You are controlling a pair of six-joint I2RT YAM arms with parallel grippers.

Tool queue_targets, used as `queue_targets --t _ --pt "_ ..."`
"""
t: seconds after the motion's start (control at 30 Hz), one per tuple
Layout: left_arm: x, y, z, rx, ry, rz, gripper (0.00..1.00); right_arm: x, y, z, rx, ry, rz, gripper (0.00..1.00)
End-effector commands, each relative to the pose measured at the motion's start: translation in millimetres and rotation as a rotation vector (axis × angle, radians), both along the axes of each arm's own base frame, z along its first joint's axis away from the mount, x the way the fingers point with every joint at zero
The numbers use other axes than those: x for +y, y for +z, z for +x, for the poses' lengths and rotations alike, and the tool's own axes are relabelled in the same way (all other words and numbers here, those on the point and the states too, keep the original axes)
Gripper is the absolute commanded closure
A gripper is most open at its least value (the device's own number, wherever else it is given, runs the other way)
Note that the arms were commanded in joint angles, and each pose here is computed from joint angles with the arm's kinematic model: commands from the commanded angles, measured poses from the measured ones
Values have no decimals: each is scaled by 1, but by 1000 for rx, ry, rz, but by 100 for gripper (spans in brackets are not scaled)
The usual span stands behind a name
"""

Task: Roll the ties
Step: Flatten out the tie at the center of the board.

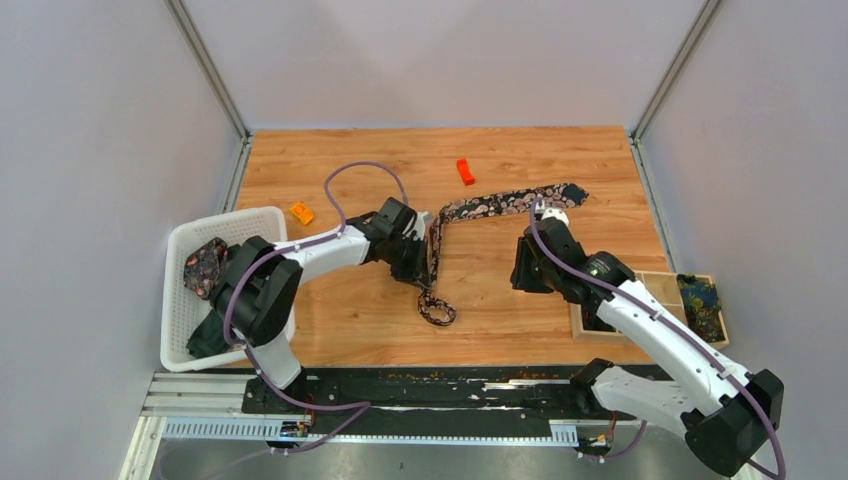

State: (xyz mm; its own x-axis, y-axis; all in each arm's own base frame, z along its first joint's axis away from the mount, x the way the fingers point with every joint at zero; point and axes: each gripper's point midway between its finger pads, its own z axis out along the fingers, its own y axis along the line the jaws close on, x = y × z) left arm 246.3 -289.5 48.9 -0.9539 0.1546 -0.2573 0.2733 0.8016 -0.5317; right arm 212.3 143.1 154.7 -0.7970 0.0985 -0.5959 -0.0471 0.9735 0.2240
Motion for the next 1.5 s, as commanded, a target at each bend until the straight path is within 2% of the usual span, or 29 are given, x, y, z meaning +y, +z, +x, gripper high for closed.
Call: queue_targets --t 0.0,0.1,0.3,0.53,0.73,0.87,1.07,1.23,1.37,1.47 --pt "-6 40 -7 -34 -47 -128 85 10 -2 7 -7 -4 29 69" --pt "17 30 0 -28 -8 -76 85 20 -7 14 -10 15 52 69" --pt "62 7 17 56 169 -153 84 55 -12 41 -12 100 69 69" --pt "93 10 43 69 303 -186 79 98 -32 95 21 170 16 71" --pt "123 3 70 127 426 -198 68 146 -58 149 64 270 -34 74" --pt "136 -2 86 159 483 -203 57 175 -68 178 69 326 -21 75" --pt "162 6 112 94 531 -65 55 205 -80 216 58 384 40 77" --pt "172 30 114 -14 515 26 53 219 -76 239 19 420 107 77" --pt "181 45 92 -119 487 165 43 212 -67 235 27 436 106 78" --pt "166 57 65 -198 425 250 31 198 -51 222 18 424 94 78"
